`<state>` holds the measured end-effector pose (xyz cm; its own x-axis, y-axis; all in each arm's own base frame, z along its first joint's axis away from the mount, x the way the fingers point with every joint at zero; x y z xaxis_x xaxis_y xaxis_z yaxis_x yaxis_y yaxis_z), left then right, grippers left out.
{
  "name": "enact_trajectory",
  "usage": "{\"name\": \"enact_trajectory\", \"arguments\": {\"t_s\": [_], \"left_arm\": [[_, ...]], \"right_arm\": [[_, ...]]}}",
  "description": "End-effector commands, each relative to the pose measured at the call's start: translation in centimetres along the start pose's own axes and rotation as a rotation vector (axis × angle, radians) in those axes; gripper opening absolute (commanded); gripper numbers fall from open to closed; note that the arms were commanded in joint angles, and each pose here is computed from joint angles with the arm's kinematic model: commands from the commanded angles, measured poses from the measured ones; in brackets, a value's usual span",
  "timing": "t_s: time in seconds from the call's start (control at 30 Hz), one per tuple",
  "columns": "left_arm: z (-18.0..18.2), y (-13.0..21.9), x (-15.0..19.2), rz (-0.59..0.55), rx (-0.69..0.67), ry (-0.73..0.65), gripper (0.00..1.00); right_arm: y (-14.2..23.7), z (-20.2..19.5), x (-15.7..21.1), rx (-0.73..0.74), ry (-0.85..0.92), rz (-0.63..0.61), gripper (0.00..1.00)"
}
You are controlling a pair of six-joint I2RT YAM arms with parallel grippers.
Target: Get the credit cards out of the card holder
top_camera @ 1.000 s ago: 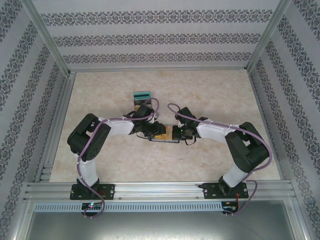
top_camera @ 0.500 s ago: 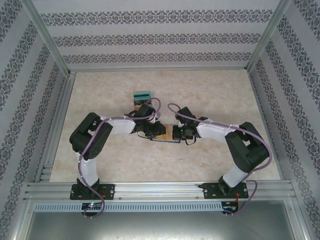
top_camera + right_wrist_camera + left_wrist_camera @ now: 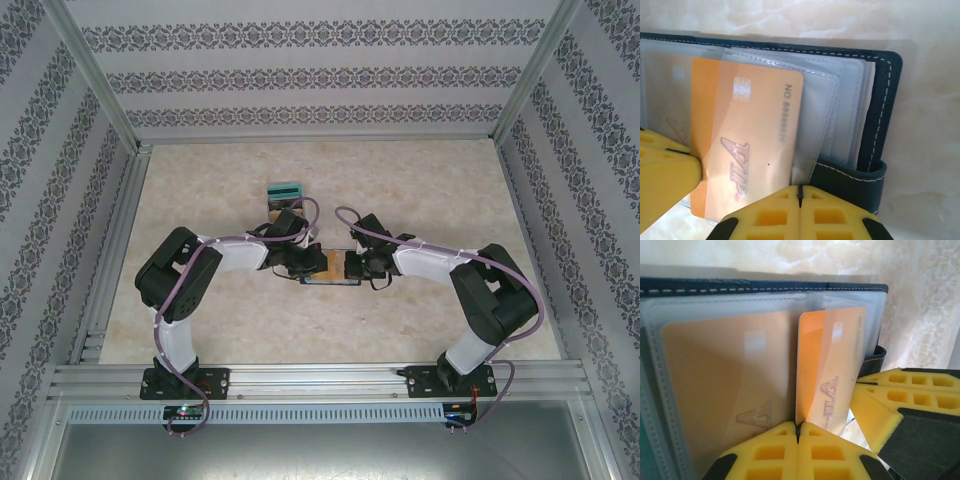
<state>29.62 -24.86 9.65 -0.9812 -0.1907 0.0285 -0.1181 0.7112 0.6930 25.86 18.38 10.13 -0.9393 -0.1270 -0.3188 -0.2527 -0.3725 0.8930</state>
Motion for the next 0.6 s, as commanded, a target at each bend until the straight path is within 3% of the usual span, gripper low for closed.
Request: {"name": "enact_trajectory", "arguments": {"t_s": [0.0, 0.4, 0.57], "left_arm": [[0.3, 1.6, 0.3, -0.033, -0.02, -0.031, 0.0], [2.1, 5.2, 0.6, -0.088, -0.087, -0.027, 0.0], [0.8, 7.8, 0.6, -0.139, -0.098, -0.074, 0.0]], "right_arm": [[-0.5, 0.1, 0.8, -0.007, -0.002, 0.049, 0.06], [-0.1, 0.1, 0.8, -0.004, 0.001, 0.041, 0.06], [0.4, 0.3, 0.6, -0.008, 0.006, 0.028, 0.06]]}}
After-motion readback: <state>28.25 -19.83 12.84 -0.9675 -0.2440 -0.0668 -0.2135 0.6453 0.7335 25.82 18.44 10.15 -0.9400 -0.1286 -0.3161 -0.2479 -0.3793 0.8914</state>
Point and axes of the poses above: each hand's point on the last joint's axis, 136 mm out from that joint toward the fingers, its own y axis back along the fingers, its own z axis along the line the jaws close on, x = y × z, the point moved 9 cm from there along y, back along the fingers, and after that the axes turned 9 degrees about y, right-handed, at the moved point
